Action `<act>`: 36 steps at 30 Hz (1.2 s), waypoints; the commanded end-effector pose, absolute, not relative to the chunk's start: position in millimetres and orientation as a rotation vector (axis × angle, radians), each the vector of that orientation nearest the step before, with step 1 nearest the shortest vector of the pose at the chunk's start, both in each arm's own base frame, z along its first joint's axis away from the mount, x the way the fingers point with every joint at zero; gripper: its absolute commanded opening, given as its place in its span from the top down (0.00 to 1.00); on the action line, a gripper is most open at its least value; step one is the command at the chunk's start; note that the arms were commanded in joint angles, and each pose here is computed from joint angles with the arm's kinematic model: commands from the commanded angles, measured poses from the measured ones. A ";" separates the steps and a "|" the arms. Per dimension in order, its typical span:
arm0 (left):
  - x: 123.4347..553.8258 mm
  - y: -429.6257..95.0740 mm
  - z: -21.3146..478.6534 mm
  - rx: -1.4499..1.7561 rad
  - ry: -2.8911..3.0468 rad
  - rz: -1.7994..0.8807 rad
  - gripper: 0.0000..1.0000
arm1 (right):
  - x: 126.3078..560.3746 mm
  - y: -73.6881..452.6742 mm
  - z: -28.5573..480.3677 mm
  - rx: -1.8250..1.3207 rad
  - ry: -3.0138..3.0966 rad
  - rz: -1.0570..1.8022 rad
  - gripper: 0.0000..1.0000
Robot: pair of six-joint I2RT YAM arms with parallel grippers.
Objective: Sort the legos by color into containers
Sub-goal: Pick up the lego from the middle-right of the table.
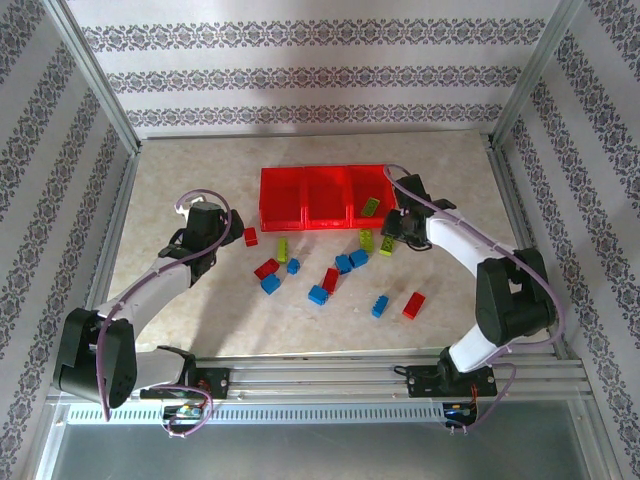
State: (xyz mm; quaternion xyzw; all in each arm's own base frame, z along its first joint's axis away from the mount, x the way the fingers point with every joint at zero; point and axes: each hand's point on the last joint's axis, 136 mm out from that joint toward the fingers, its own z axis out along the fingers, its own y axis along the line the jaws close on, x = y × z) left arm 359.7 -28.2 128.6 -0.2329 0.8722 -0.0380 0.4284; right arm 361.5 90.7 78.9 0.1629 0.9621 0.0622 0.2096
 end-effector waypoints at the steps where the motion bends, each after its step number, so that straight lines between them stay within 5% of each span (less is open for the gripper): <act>1: 359.3 -24.6 125.3 -0.614 2.176 -0.107 0.00 | 362.9 96.6 64.8 0.491 2.704 0.224 0.43; 20: 355.7 -18.6 122.1 -0.633 2.176 -0.090 0.00 | 365.1 98.5 27.4 0.510 2.787 0.184 0.43; 36: 357.9 -18.7 122.1 -0.641 2.175 -0.103 0.00 | 359.0 94.5 19.2 0.513 2.809 0.158 0.57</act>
